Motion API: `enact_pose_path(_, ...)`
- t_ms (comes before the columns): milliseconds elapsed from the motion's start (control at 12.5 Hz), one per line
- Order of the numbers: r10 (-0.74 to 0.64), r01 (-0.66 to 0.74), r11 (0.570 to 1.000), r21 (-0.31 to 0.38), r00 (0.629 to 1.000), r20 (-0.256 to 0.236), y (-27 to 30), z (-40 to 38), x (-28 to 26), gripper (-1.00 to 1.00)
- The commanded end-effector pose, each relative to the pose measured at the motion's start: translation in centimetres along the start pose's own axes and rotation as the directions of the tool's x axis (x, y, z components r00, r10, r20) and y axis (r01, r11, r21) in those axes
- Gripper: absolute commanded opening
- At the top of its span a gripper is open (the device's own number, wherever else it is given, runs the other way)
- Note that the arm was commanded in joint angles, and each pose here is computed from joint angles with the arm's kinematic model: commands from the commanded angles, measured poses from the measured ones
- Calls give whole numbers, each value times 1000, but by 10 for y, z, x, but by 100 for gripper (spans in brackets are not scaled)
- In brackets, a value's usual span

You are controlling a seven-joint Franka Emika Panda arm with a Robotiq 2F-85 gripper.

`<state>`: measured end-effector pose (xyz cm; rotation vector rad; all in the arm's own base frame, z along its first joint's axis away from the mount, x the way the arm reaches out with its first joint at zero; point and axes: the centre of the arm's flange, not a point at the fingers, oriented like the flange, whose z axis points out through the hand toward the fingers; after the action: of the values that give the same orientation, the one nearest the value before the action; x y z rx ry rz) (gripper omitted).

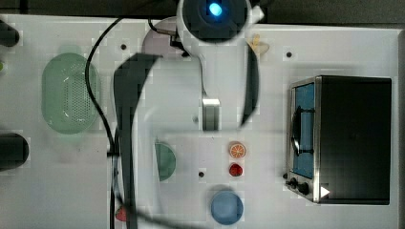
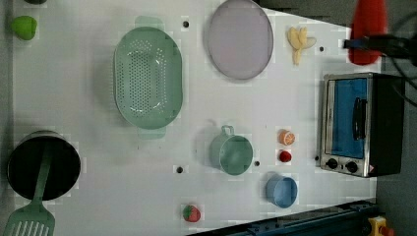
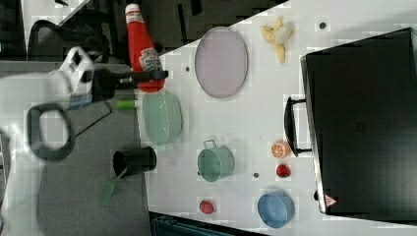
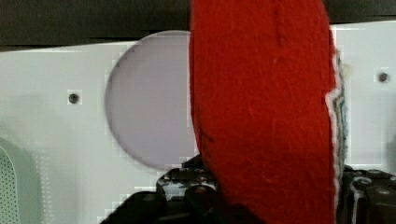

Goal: Pick ketchup from plate and place it on table.

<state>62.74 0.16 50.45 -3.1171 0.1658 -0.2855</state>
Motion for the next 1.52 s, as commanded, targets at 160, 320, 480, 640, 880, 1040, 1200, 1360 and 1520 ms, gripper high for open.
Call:
enact_pose_path(160, 112, -111, 994, -14, 977, 182, 30, 52, -69, 18)
enact_pose_path(320, 135, -131, 991, -33, 968, 213, 43, 58, -104, 18)
enact_pose_path(480, 161, -154, 987, -46, 957, 240, 58, 79, -136, 18)
enact_pose_path(640, 177, -170, 984, -50, 954, 243, 66, 113, -163, 18)
enact_pose_path(880, 175, -170, 985, -43, 961, 216, 66, 170, -186, 18)
enact_pose_path(1040, 175, -170, 985, -42, 957, 230, 66, 205, -192, 18)
enact_pose_path(1200, 176, -171, 984, -42, 951, 254, 66, 236, -198, 24)
enact_pose_path(1360, 177, -173, 984, -38, 952, 248, 66, 260, -202, 65)
enact_pose_path(1520, 172, -170, 985, -28, 963, 205, 64, 260, -196, 100)
